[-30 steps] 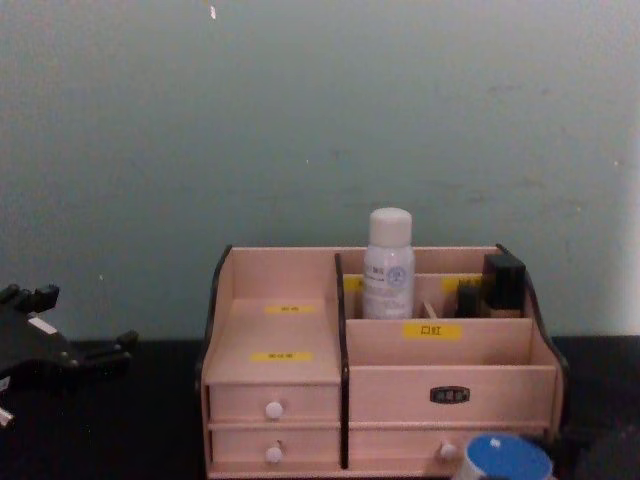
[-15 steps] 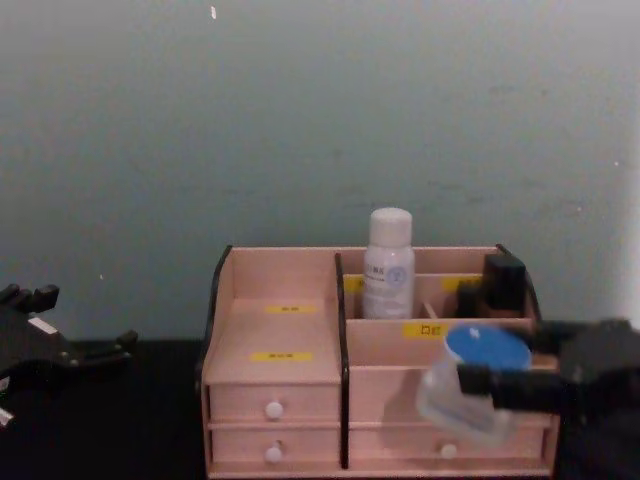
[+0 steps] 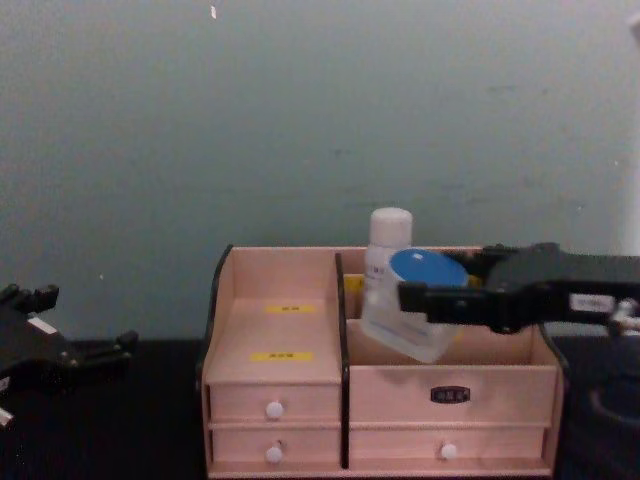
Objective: Pick up the facial cleanser and watermelon frost from the table and place them into the tiered storage box.
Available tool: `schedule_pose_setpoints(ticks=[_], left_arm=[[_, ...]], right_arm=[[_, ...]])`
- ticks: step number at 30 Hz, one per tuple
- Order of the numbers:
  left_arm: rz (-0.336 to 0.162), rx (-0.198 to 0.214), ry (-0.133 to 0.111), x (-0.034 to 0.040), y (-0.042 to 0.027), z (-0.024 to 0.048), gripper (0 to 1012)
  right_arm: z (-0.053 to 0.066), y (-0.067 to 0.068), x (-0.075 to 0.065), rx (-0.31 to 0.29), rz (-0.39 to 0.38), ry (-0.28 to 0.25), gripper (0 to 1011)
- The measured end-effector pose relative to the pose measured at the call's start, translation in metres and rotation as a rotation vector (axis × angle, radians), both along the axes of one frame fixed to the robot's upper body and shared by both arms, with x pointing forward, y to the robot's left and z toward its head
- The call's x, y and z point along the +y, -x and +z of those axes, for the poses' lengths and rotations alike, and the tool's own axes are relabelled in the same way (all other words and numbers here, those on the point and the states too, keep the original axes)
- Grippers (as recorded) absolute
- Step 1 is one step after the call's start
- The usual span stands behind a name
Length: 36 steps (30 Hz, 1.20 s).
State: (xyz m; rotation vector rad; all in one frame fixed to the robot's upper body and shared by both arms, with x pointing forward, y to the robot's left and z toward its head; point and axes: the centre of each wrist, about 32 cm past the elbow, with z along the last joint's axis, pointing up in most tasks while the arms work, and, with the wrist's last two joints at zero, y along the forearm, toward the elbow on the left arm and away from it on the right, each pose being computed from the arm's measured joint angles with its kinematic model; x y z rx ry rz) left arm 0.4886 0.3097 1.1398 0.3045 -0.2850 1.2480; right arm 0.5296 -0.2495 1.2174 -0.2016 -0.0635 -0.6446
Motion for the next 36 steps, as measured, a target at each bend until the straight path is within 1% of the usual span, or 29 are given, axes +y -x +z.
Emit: schedule_pose_setpoints(ticks=[1, 4, 5, 8, 9, 11, 12, 15, 18, 22, 28, 29, 36], left_arm=[[0.000, 0.000, 0.000, 0.0000, 0.0000, 0.0000, 1001], [0.000, 0.000, 0.000, 0.0000, 0.0000, 0.0000, 1001], [0.000, 0.000, 0.000, 0.0000, 0.0000, 0.0000, 1001], [0.000, 0.000, 0.000, 0.0000, 0.0000, 0.0000, 1001], [0.000, 0.000, 0.000, 0.0000, 0.0000, 0.0000, 1001], [0.000, 0.000, 0.000, 0.0000, 0.0000, 0.0000, 1001], [0.000, 0.000, 0.000, 0.0000, 0.0000, 0.0000, 1001], [0.000, 0.000, 0.000, 0.0000, 0.0000, 0.0000, 1001], [0.000, 0.000, 0.000, 0.0000, 0.0000, 0.0000, 1001], [0.000, 0.000, 0.000, 0.0000, 0.0000, 0.0000, 1001], [0.000, 0.000, 0.000, 0.0000, 0.0000, 0.0000, 1001], [0.000, 0.000, 0.000, 0.0000, 0.0000, 0.0000, 1001], [0.000, 0.000, 0.000, 0.0000, 0.0000, 0.0000, 1001]], right_arm=[[0.001, -0.006, 0.005, -0.001, 0.005, -0.003, 708], [0.003, -0.013, 0.010, 0.000, 0.013, -0.003, 708], [0.004, -0.018, 0.015, 0.000, 0.019, -0.004, 708], [0.006, -0.025, 0.021, -0.003, 0.030, -0.004, 708], [0.007, -0.029, 0.025, -0.005, 0.036, -0.004, 708], [0.009, -0.033, 0.029, -0.007, 0.045, -0.004, 708], [0.010, -0.037, 0.034, -0.008, 0.053, -0.004, 708], [0.012, -0.043, 0.040, -0.008, 0.063, -0.005, 708], [0.015, -0.054, 0.050, 0.000, 0.074, -0.008, 708], [0.017, -0.064, 0.059, 0.014, 0.078, -0.008, 708], [0.018, -0.077, 0.070, 0.031, 0.075, 0.005, 710], [0.017, -0.081, 0.073, 0.037, 0.073, 0.011, 708], [0.013, -0.093, 0.084, 0.068, 0.067, 0.034, 708]])
